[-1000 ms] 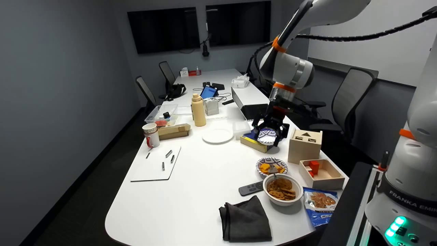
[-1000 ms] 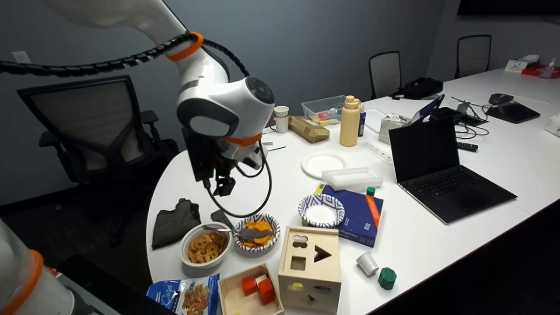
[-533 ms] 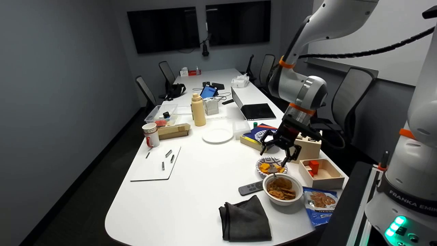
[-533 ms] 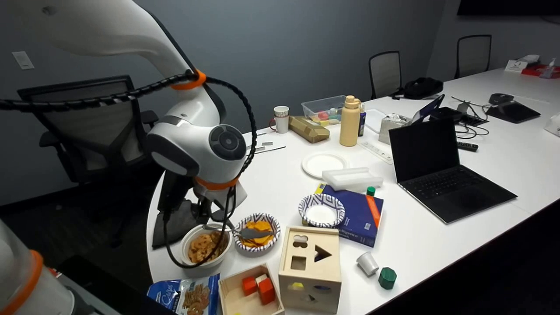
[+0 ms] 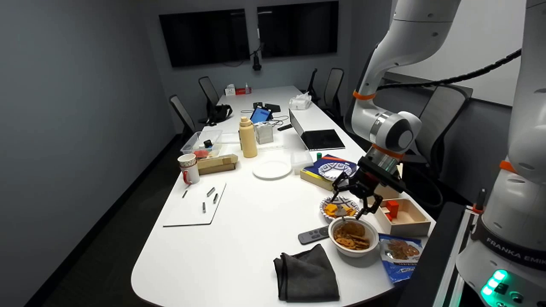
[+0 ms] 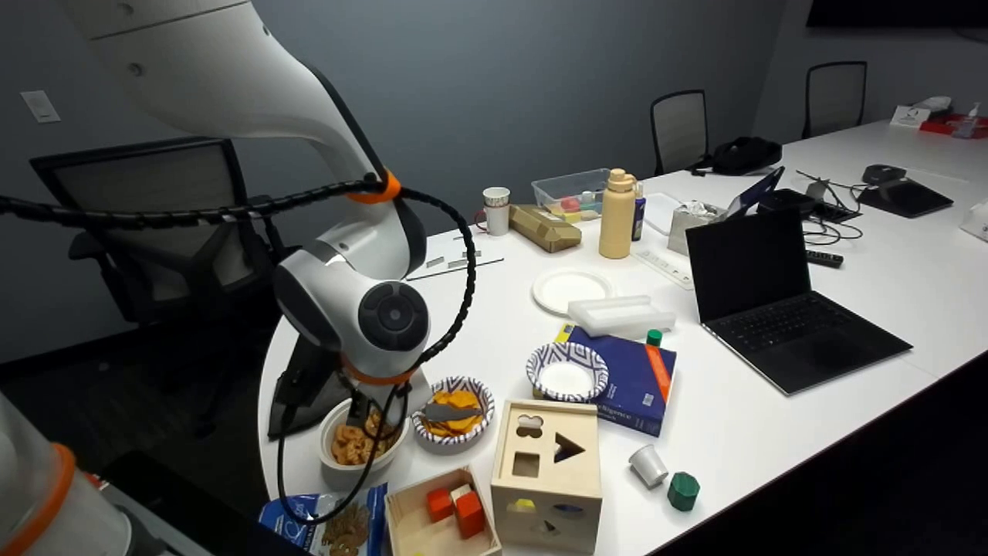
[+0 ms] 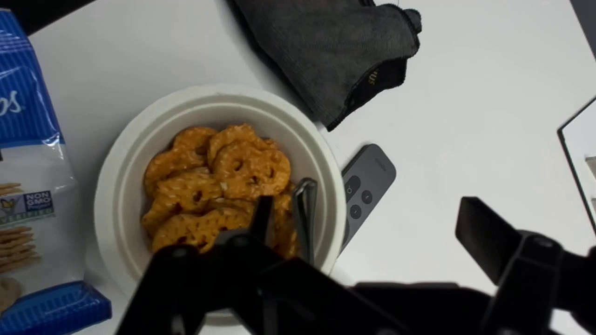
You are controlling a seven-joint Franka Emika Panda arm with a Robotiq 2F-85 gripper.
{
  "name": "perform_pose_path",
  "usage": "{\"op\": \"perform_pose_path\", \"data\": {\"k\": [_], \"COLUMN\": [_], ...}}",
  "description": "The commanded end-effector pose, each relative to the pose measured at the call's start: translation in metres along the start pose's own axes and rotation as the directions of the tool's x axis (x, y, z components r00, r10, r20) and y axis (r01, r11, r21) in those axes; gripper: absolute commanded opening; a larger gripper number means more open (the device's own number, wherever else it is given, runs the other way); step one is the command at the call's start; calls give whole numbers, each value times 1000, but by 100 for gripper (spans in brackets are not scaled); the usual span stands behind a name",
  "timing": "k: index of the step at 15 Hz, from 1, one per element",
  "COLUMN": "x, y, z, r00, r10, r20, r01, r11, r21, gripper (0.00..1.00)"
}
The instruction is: Use the spatula to stir the contents in the bowl
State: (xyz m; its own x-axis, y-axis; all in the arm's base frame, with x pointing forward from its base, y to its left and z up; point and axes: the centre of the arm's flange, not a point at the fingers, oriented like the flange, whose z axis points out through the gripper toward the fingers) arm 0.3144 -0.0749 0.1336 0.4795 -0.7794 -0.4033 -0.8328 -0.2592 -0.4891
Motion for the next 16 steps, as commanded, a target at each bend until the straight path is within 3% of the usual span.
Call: {"op": "perform_pose_path", "data": {"k": [1,16], "x": [6,34], "y": [17,23], "z": [6,50], "r00": [1000,996], "r10": [15,-46], "r20": [-10,77], "r01": [-15,43], "r11": [1000,998], "r21": [18,45], "gripper": [100,100]}}
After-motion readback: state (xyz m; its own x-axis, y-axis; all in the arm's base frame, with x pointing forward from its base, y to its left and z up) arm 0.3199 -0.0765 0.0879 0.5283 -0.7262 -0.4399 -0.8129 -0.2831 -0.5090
